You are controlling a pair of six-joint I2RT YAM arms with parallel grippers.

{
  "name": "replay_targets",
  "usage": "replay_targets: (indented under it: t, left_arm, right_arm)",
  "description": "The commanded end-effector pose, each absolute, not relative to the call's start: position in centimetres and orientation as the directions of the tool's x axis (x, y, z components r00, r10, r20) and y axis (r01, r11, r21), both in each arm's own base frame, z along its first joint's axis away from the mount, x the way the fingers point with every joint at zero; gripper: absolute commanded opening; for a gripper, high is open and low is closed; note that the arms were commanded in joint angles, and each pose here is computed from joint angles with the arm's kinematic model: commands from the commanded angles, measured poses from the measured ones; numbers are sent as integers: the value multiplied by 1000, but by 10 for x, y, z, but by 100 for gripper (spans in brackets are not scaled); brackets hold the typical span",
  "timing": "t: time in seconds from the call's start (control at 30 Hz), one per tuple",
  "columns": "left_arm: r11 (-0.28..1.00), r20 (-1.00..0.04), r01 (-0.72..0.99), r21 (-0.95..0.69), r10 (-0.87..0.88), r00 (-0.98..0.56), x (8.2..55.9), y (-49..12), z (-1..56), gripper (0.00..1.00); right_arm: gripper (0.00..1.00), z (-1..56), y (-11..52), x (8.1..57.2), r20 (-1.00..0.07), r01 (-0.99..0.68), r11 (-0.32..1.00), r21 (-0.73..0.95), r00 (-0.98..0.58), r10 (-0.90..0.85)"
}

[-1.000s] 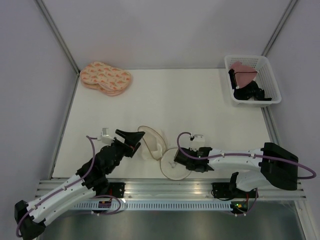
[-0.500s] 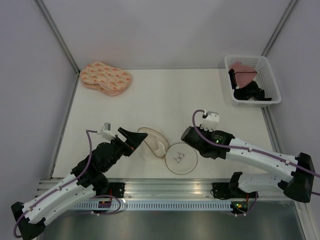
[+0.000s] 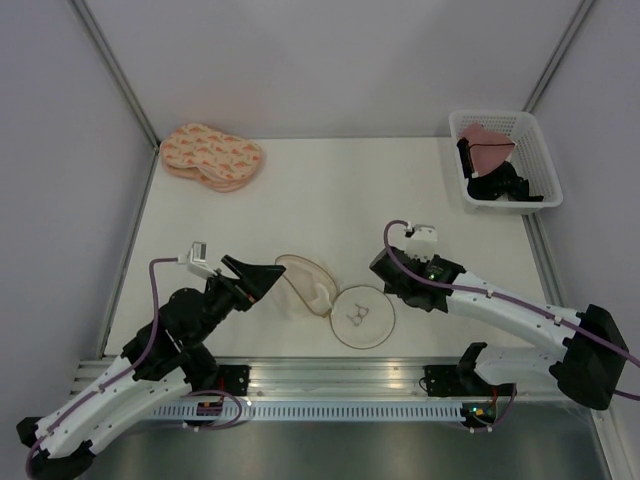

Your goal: Unzip the laundry bag and remove the bra

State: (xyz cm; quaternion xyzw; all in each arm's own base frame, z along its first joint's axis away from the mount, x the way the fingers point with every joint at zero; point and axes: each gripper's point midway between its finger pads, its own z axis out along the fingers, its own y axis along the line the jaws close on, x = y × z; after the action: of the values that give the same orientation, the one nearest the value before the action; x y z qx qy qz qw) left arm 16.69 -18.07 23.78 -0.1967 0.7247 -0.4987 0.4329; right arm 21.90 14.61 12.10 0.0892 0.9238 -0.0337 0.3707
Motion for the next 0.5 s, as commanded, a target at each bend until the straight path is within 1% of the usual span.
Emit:
replay_targets:
  t: [0.0,0.07,0.1,0.2,0.33,0.47]
  left_arm:
    - [467,-486,184,-865,-686,-542,163,-177,245,100]
    - [466,-484,180,-866,-690,-538,163,-175,244,100]
    - [470,-485,177,-865,-690,-537,164,-175,242,100]
    - [476,-489,171,-863,-698,-523,166,-173,242,100]
    - [478,-491,169,-862,-703,-515,167,-171,244,100]
    - [486,-492,160,-859,-698,-520,167,-171,239,100]
  right_arm:
    - [67,88,148,193,-610,234,964,130,-748,263]
    - [67,67,139,180,-573,268,954,131,-765,294]
    - [64,64,142,177,-558,272,949,158,-769,313]
    - [60,45,142,169,-529,279,946,163,-785,323]
    - [58,25,153,161,-469,264,946,189,-822,323]
    - [57,21,165,163,-454,252,935,249,-822,343]
